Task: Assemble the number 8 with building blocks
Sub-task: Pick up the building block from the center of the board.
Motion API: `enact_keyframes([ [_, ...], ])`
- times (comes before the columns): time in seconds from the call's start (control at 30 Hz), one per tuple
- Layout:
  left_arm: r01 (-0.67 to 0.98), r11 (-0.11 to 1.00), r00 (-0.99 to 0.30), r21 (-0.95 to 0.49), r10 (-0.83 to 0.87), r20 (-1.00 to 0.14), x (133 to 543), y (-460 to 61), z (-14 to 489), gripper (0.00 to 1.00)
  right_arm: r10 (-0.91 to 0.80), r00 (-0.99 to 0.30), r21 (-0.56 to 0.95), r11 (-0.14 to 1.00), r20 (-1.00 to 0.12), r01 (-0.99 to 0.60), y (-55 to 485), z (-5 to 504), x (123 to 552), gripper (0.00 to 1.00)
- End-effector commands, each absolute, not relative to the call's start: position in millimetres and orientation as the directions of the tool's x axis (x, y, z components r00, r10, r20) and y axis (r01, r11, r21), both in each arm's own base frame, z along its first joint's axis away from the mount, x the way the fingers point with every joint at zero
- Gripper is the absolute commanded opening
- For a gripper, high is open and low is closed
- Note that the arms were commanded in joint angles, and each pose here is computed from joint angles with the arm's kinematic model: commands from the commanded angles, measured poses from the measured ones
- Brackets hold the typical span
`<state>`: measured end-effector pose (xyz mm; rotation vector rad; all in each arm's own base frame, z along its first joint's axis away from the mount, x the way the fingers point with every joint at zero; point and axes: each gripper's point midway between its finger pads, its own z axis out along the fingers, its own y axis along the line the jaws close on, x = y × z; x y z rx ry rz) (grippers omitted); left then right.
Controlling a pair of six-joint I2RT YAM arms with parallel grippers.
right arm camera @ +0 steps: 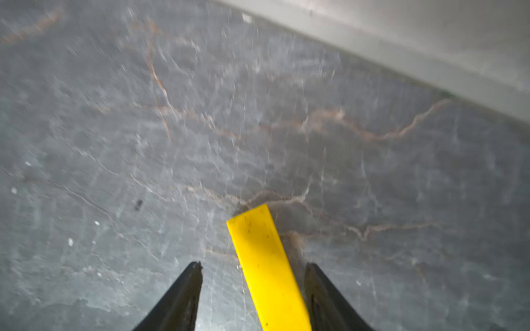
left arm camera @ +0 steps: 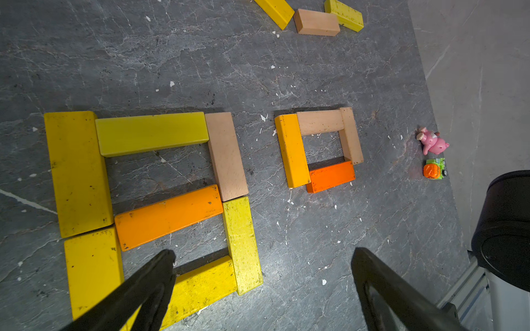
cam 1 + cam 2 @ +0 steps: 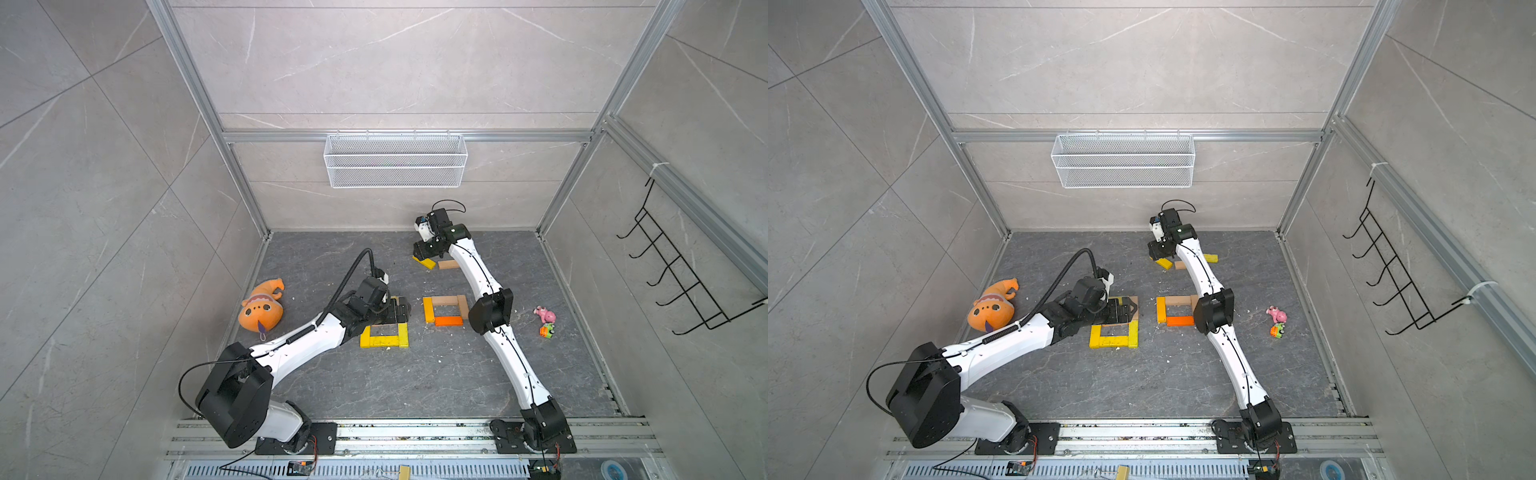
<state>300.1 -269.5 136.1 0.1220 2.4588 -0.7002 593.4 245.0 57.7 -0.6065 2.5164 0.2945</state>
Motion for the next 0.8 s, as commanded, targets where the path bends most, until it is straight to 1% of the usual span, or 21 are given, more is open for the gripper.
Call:
enact_keyframes([
  [0.0, 0.250, 0.848, -0.812, -0.467, -0.079, -0.578, 310, -277, 150, 0.99, -0.384, -0.784, 0.073, 0.877, -0.487, -0.475, 234, 44, 582, 0.60],
  [0.3, 0.248, 0.848, -0.812, -0.468, -0.082, -0.578, 310, -276, 152, 0.98, -0.377, -0.793, 0.068, 0.885, -0.478, -0.461, 233, 41, 582, 0.54],
  [0.53, 0.246, 0.850, -0.815, -0.465, -0.078, -0.574, 309, -276, 151, 0.98, -0.355, -0.810, 0.034, 0.908, -0.466, -0.418, 224, 37, 584, 0.54],
  [0.77, 0.241, 0.846, -0.822, -0.476, -0.083, -0.563, 310, -280, 149, 0.98, -0.350, -0.837, 0.017, 0.919, -0.421, -0.393, 219, 27, 576, 0.53],
])
